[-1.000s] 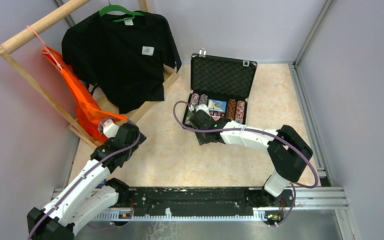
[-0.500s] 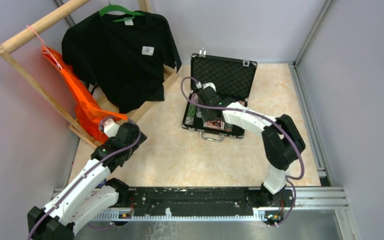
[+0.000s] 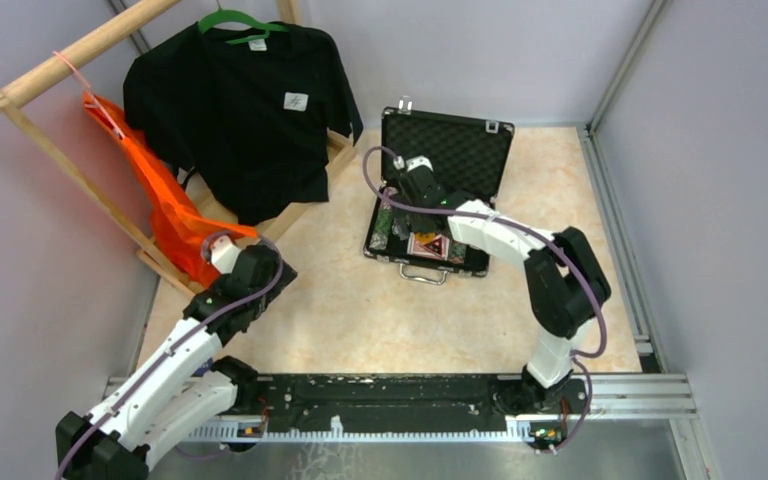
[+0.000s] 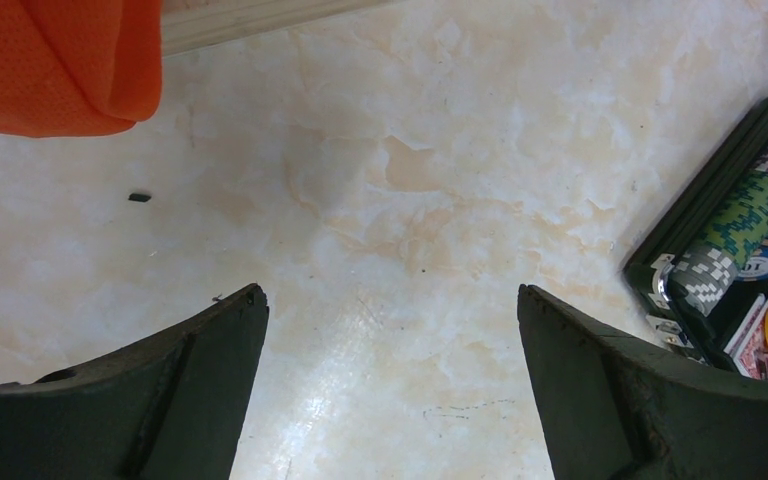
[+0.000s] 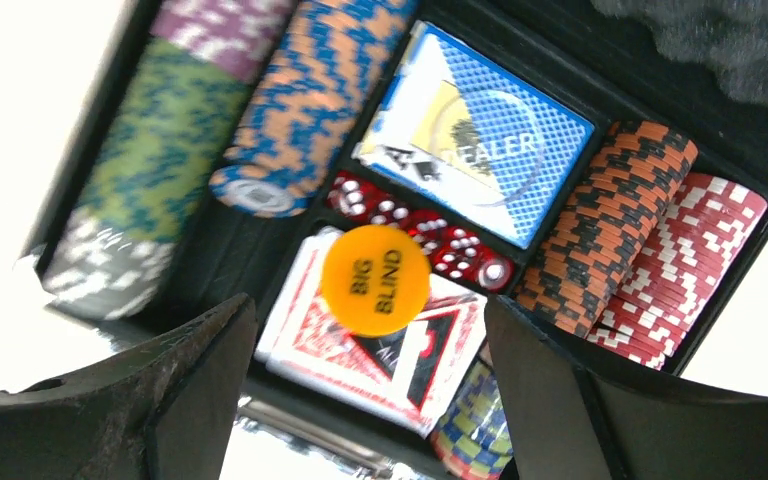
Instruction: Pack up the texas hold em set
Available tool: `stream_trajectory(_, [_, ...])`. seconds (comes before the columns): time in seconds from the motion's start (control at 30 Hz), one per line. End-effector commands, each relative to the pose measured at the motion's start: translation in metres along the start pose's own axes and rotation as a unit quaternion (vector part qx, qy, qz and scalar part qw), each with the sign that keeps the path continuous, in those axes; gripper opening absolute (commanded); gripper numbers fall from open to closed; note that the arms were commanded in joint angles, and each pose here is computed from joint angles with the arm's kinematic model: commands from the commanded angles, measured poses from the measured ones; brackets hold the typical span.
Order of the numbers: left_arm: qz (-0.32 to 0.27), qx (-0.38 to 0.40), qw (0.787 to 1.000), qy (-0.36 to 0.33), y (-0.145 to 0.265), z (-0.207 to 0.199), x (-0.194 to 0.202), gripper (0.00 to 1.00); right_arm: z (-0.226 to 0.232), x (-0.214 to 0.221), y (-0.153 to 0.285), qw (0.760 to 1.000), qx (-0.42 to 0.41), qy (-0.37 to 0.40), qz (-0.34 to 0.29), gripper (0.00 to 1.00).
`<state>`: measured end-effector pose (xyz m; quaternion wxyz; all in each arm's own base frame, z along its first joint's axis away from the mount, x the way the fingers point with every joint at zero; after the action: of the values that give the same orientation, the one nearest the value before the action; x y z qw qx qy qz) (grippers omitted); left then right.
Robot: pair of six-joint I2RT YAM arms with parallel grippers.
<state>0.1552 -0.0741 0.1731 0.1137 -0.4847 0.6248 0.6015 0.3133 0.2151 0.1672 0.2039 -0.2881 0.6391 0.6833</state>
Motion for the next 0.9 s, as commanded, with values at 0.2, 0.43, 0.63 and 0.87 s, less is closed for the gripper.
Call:
stream_trajectory(0.2, [-0.052,0.04,0.998,0.005,0.031,-0.017,-0.045,0.99,0.062,0.004,0.074,0.969,-0.23,0.004,-0.088,0.78])
stream_trajectory(0.43, [-0.024,-0.07,0.997,0.025,0.033,0.005,-0.037,0.98,0.122,0.024,0.087,0.939,-0.339,0.035,-0.052,0.74])
stream_trajectory(0.63, [0.02,-0.238,0.959,0.152,0.038,0.026,-0.021,0.95,0.147,0.025,0.08,0.928,-0.37,0.04,-0.007,0.74])
stream_trajectory(0.87, [-0.014,-0.231,0.924,0.304,0.016,0.026,-0.008,0.89,0.175,-0.012,0.049,0.937,-0.344,0.054,-0.005,0.76])
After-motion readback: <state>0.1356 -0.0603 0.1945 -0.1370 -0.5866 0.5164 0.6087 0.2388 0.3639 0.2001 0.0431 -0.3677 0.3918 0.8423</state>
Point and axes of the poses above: each gripper's point midway between its finger pads, its own y axis back along the fingers, its own z axis along the line the jaws close on, x = y × z, the point moved 10 cm from there along y, back along the fingers, and after that the axes turned 11 degrees about -y, right-handed, at the moved point
